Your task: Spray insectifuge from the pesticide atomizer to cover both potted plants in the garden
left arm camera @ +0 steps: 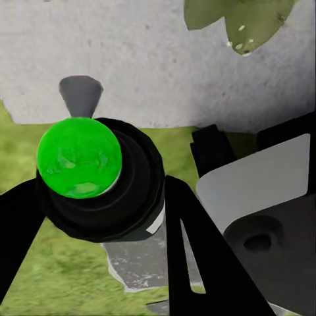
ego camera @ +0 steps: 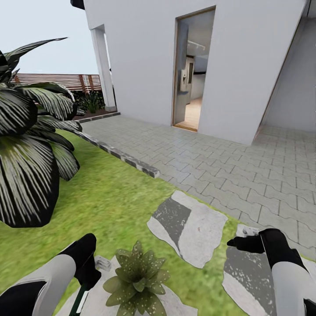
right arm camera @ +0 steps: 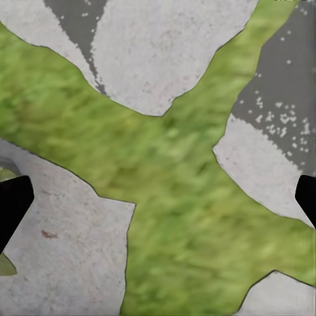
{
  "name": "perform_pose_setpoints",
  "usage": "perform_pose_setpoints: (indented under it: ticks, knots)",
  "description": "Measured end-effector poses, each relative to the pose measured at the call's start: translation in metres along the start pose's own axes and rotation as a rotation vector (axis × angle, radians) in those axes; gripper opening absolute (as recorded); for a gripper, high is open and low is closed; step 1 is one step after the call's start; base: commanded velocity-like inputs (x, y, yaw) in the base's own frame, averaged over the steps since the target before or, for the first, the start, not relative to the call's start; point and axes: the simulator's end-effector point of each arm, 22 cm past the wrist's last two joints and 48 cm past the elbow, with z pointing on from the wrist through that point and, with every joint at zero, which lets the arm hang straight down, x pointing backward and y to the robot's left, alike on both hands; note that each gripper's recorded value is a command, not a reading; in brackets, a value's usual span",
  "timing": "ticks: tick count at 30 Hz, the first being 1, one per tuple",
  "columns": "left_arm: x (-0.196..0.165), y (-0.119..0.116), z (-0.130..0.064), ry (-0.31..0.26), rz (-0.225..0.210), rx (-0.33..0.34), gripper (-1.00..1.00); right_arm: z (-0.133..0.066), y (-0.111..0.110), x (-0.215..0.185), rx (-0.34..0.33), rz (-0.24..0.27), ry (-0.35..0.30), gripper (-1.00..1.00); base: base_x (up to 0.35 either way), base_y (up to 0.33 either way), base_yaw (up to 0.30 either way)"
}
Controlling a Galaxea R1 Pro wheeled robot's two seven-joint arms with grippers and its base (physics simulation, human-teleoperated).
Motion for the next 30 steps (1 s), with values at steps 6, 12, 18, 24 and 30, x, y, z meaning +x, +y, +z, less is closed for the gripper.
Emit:
perform_pose_setpoints:
  ticks: [6,12,18,24,30]
  knots:
    - [-0.001,0.001,-0.001,-0.002,0.0,-0.002,-1.0,0.0,0.0,0.0,0.001,-0.002,0.001,1.0,0.0,0.0,0.0]
    - [0.003,-0.001,0.003,0.01,0.002,0.002,-1.0,0.0,0.0,0.0,0.001,-0.002,0.001,1.0,-0.169,-0.11,0.0]
    - [0.004,-0.002,0.004,0.014,0.002,0.005,-1.0,0.0,0.0,0.0,0.001,-0.002,0.001,1.0,-0.109,-0.044,0.0]
    - [0.001,0.005,0.001,0.004,0.006,-0.023,-1.0,0.0,0.0,0.0,0.001,-0.002,0.001,1.0,-0.004,-0.001,0.0]
    - [-0.005,0.033,-0.005,-0.017,0.007,-0.148,-1.0,0.0,0.0,0.0,0.001,-0.002,0.001,1.0,0.0,0.0,0.0]
